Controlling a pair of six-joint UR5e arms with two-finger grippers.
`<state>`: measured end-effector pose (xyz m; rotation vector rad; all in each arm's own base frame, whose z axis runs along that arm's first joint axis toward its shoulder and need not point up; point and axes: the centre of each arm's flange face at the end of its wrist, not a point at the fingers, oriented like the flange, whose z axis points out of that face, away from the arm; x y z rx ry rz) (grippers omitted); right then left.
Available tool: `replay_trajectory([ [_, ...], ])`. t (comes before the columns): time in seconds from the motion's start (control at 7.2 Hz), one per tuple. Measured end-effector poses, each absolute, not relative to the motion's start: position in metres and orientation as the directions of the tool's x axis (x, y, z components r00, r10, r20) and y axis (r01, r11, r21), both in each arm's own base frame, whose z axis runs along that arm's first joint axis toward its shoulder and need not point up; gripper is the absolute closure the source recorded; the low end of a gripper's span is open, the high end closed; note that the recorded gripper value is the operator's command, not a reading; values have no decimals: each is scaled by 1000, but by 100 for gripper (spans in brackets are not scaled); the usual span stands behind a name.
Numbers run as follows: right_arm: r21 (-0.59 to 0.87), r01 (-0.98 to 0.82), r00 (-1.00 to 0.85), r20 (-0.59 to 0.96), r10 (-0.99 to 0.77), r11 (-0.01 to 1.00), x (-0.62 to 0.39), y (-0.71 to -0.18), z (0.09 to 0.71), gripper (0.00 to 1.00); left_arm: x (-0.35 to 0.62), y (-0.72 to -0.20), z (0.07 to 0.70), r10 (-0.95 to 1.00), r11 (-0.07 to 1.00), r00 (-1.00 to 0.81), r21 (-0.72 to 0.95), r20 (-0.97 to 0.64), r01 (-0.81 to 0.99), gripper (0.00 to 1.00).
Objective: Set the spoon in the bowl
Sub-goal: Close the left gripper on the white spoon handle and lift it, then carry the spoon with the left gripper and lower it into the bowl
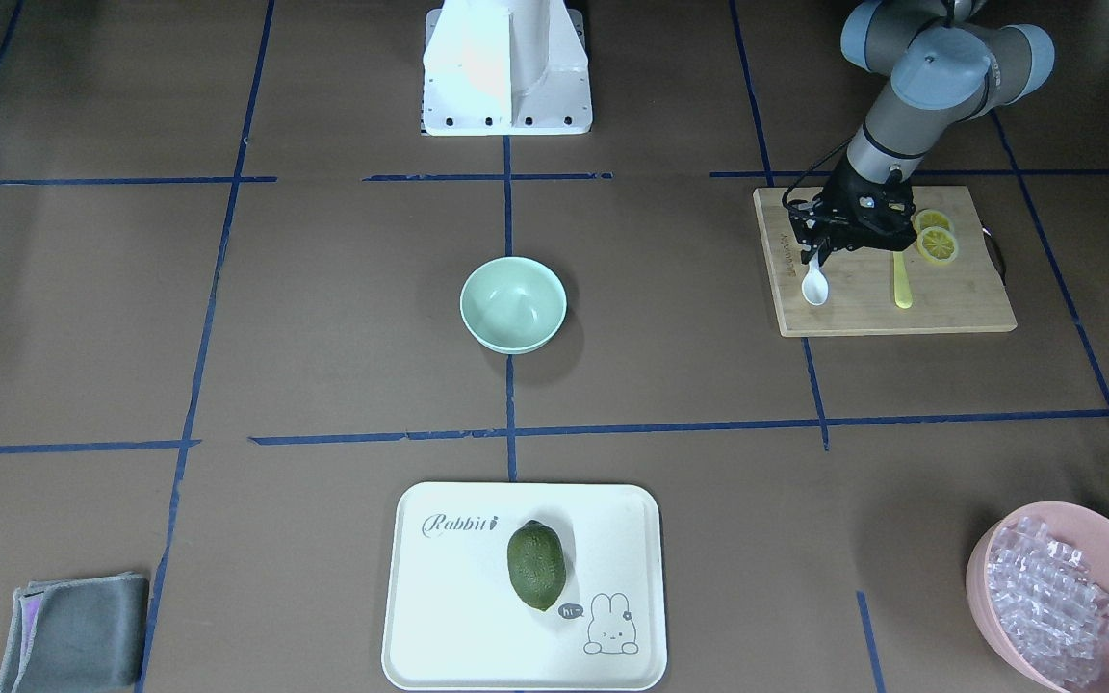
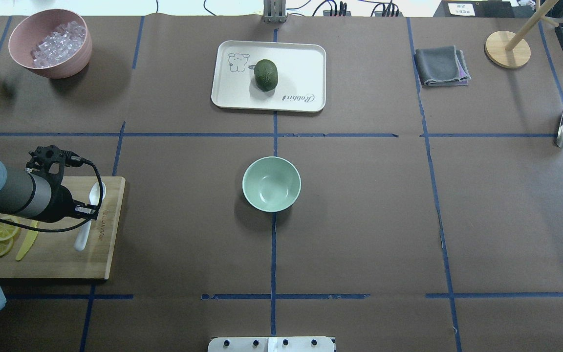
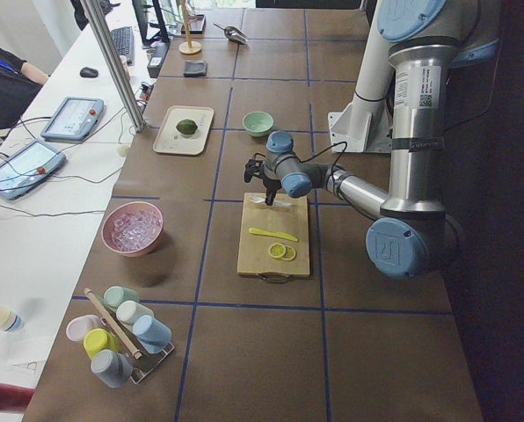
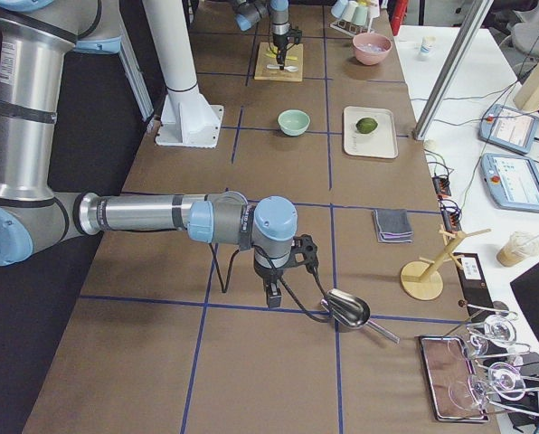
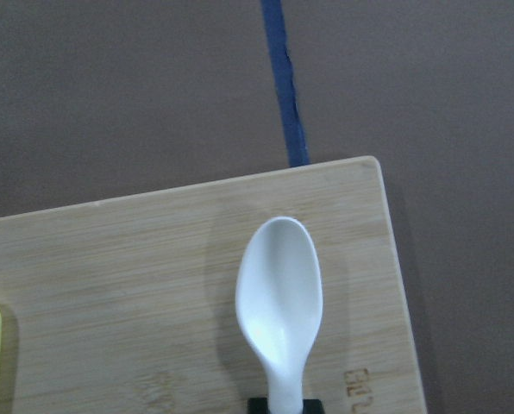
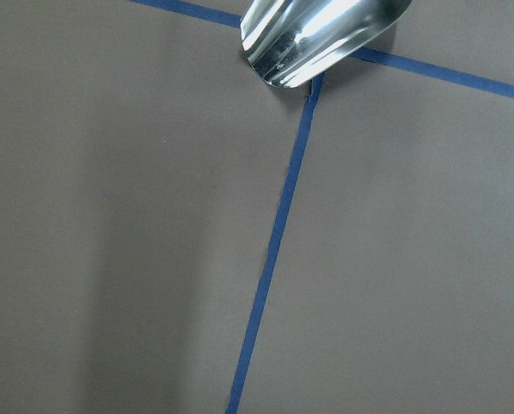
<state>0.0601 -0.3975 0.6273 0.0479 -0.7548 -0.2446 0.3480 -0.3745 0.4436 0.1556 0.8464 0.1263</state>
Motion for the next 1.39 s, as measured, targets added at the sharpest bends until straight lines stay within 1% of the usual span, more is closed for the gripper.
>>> replay_trajectory([
  [0.14,130,203,701,672,-237,971,60,-397,628,0,355,-378,407,161,984,654,171,-739,-49,100],
  [0.28,129,203,701,673,-236,971,60,-397,628,0,376,-388,357,131,989,653,142,-746,-36,100],
  [0.56,122,202,702,674,-231,972,60,-397,631,0,447,-392,256,56,998,632,60,-773,-15,100],
  [0.83,111,202,703,676,-223,973,60,-398,637,0,529,-401,180,-17,1000,612,-14,-791,9,100],
  [0.97,107,202,703,677,-220,974,60,-397,639,0,557,-404,157,-26,1000,608,-27,-794,7,100],
  [1.25,103,202,702,678,-217,974,60,-397,641,0,593,-415,134,-20,1000,596,-23,-802,1,100],
  [1.39,102,202,702,679,-217,974,60,-397,641,0,602,-419,132,-11,1000,598,-17,-801,-4,92],
])
